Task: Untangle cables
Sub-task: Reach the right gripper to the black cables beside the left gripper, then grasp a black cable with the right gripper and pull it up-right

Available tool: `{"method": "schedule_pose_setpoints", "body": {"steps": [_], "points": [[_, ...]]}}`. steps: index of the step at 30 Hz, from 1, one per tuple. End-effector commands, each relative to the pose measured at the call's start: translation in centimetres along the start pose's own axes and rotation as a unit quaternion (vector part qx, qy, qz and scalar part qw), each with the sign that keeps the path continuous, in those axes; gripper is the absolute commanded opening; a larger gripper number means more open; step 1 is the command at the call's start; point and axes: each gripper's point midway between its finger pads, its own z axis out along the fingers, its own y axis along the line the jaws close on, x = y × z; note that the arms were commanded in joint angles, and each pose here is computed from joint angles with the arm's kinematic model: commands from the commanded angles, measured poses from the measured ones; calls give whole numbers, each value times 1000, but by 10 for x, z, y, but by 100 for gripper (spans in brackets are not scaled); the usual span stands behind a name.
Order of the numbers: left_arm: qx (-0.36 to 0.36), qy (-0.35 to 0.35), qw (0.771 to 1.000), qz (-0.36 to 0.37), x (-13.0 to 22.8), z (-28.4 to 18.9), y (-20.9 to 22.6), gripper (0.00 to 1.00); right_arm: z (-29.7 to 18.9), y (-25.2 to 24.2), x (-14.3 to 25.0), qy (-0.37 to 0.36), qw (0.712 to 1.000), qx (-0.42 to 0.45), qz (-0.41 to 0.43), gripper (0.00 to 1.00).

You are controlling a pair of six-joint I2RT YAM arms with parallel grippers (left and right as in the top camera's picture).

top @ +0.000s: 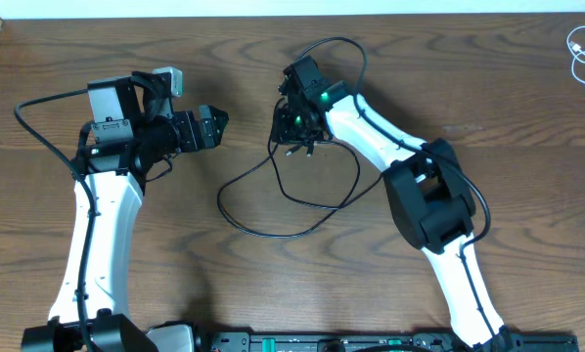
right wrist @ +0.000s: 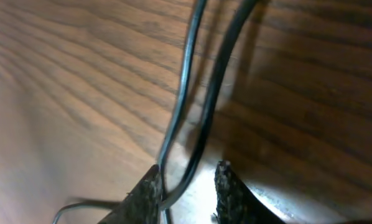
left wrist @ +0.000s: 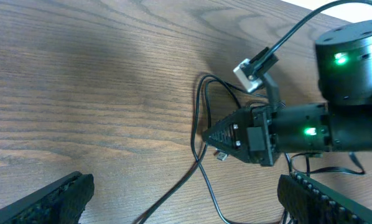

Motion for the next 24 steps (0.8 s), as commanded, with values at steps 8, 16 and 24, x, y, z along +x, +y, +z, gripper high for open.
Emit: {"method": "schedule_pose_setpoints", "body": {"steps": [8, 16, 24], "points": [[-5, -5, 1000, 5, -4, -3, 1, 100, 24, -16, 11, -26, 994, 105, -15, 12], [-6, -3, 1000, 4, -3, -3, 1, 100, -7, 14, -7, -52, 995, 68, -50, 1], [-6, 1, 1000, 1, 0, -3, 2, 100, -172, 67, -61, -168, 980, -38, -102, 1]]}}
